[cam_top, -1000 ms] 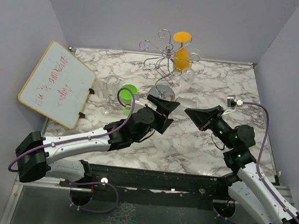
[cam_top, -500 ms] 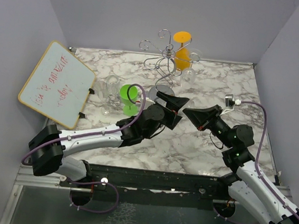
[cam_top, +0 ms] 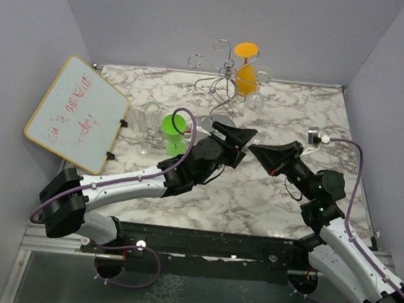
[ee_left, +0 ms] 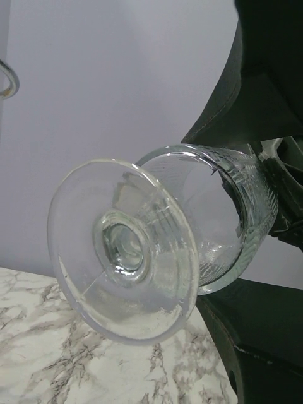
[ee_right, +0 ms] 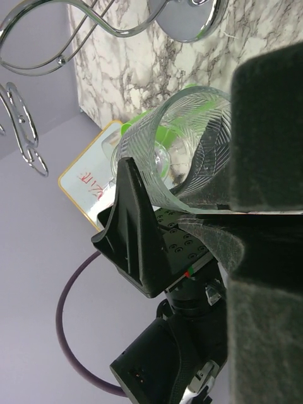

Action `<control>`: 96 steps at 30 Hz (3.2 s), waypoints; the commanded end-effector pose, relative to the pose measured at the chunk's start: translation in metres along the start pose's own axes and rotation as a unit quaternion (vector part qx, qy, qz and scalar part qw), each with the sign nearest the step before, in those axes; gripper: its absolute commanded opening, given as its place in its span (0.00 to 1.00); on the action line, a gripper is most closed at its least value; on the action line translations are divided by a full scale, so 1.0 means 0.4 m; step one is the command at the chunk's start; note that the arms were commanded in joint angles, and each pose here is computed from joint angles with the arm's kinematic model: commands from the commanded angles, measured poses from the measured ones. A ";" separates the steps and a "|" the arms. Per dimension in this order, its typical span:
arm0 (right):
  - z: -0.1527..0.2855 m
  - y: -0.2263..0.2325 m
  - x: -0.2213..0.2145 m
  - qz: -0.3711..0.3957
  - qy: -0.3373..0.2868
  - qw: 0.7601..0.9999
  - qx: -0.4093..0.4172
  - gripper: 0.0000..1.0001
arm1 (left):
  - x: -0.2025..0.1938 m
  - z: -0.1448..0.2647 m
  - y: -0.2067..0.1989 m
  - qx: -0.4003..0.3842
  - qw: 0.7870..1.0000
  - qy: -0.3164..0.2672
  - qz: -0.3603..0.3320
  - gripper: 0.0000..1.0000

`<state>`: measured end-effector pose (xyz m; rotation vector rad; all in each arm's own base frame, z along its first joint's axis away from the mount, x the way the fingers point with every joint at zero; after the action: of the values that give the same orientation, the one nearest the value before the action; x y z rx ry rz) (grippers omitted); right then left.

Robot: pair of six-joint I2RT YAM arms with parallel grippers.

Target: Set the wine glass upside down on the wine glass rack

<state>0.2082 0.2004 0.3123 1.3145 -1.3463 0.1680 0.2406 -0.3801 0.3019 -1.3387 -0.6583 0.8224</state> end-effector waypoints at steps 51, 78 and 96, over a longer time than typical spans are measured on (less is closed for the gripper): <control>0.098 0.052 0.169 -0.015 0.033 0.968 -0.247 0.83 | -0.007 0.160 -0.106 -0.288 0.648 0.028 -0.704 0.18; 0.002 0.083 -0.012 -0.141 0.268 0.944 -0.131 0.48 | -0.048 0.043 0.023 -0.257 0.558 0.075 -0.785 0.10; 0.003 0.049 0.012 -0.119 0.207 0.957 -0.166 0.38 | -0.044 0.050 0.038 -0.254 0.560 0.080 -0.784 0.09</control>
<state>0.1936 0.2060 0.3193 1.0594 -0.7548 0.0616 0.2155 -0.3768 0.2468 -0.6423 -1.4650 -1.0640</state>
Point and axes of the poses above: each gripper's point midway between its finger pads, its own z axis back along the fingers, its own y axis along the line the jaws close on, x = y × z, the point moved 2 cm from there along z, back along the fingers, and after that the axes turned 1 degree about -z, right-handed, at the moved point
